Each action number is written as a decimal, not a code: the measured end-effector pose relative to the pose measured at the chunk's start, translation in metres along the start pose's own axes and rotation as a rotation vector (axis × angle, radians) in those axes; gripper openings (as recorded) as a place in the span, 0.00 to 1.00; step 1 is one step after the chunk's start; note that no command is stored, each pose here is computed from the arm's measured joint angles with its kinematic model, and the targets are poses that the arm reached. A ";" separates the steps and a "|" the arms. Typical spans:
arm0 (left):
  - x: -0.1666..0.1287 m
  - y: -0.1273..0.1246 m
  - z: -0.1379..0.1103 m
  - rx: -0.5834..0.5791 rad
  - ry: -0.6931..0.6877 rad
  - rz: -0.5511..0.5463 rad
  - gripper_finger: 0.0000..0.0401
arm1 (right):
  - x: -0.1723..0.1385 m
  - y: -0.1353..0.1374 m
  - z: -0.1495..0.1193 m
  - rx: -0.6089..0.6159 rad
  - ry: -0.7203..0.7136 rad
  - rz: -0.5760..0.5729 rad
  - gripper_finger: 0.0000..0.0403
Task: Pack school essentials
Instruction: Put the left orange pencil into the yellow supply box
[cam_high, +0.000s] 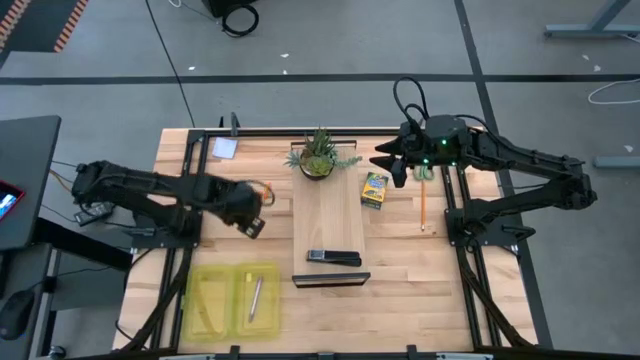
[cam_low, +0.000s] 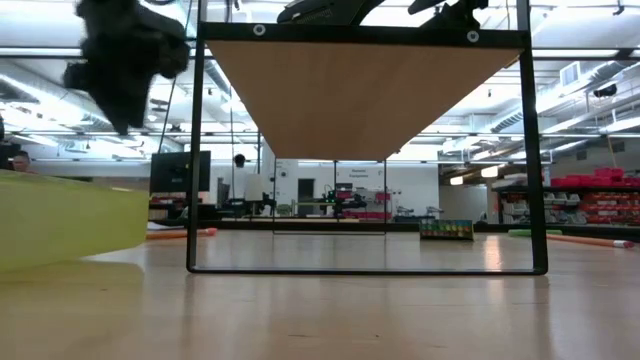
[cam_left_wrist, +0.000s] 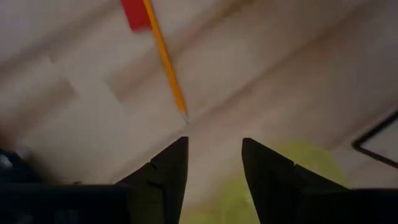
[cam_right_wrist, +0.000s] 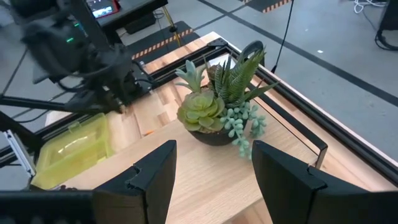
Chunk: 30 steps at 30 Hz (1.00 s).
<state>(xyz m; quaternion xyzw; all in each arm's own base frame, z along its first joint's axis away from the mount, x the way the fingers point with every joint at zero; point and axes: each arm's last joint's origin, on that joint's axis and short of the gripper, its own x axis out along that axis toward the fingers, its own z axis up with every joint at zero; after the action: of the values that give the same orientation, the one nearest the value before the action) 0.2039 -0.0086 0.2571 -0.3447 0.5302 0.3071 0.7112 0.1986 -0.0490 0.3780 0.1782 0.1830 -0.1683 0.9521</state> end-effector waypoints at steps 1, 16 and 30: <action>0.001 0.004 0.006 0.013 -0.005 0.007 0.38 | 0.000 0.000 0.000 0.004 0.000 0.000 0.54; 0.031 0.034 0.049 0.164 -0.098 0.038 0.35 | 0.000 -0.002 -0.003 0.027 0.025 -0.046 0.54; 0.099 0.057 0.021 -0.006 -0.148 0.024 0.43 | -0.003 -0.002 -0.003 0.043 0.017 -0.040 0.54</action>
<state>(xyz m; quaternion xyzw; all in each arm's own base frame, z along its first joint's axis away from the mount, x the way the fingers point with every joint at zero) 0.1938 0.0483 0.1567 -0.3169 0.4793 0.3420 0.7435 0.1943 -0.0483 0.3763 0.1962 0.1910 -0.1897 0.9429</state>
